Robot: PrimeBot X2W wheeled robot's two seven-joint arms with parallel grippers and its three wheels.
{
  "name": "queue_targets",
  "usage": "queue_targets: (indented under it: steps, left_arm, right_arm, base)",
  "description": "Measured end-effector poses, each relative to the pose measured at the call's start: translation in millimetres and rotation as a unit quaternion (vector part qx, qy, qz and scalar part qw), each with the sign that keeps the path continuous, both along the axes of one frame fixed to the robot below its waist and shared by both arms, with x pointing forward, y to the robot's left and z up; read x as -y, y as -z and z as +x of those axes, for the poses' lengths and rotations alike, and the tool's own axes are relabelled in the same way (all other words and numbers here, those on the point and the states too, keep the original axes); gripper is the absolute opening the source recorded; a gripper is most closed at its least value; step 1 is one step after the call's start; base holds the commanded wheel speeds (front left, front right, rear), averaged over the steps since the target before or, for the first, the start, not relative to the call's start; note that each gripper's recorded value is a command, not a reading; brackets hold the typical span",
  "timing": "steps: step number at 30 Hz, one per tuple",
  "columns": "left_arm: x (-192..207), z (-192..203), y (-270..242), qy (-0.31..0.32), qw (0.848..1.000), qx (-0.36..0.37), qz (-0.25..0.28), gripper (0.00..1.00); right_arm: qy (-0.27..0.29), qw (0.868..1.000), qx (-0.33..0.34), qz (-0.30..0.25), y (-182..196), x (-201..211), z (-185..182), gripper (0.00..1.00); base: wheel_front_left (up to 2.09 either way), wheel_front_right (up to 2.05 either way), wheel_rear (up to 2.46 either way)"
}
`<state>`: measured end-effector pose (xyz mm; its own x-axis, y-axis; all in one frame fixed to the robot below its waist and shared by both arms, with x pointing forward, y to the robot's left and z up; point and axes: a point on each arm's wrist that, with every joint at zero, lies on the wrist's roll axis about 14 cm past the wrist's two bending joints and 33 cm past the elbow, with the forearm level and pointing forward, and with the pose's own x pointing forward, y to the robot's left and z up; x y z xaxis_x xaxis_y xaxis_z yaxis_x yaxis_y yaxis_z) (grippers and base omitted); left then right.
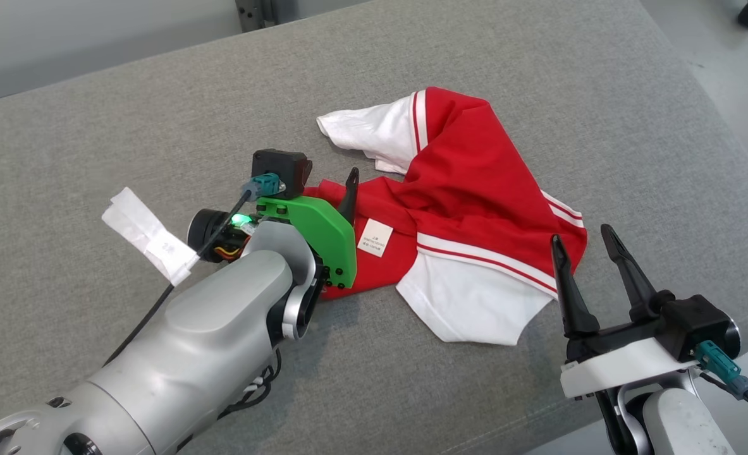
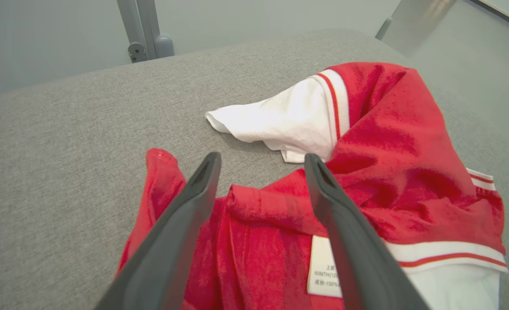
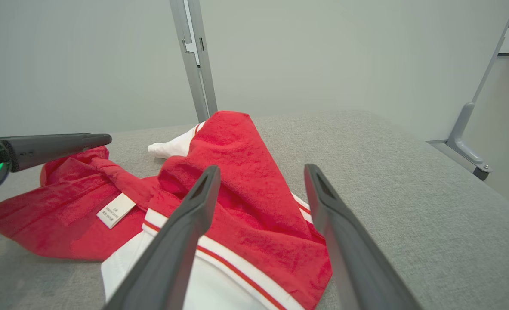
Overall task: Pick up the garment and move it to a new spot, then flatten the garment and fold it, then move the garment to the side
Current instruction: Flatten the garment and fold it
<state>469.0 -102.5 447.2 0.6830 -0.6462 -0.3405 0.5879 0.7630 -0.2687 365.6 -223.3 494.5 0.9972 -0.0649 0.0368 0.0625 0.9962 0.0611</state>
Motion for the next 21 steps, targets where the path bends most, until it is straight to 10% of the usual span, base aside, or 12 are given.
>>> queue_targets:
  steps: [19,20,21]
  left_arm:
    - [0,-7,31,0.007,0.998,-0.055,0.032,1.0]
    - [2,-9,32,0.012,0.998,-0.059,0.032,0.88]
    - [4,-11,33,0.015,0.998,-0.061,0.031,0.45]
  right_arm:
    - [-0.004,1.0,-0.001,-0.001,0,-2,-2,1.0]
    - [-0.003,1.0,-0.001,0.0,0,-1,-3,1.0]
    - [-0.002,1.0,-0.001,0.0,0,-1,-3,1.0]
  base:
    - [0.0,0.0,0.0]
    - [0.0,0.0,0.0]
    - [0.0,0.0,0.0]
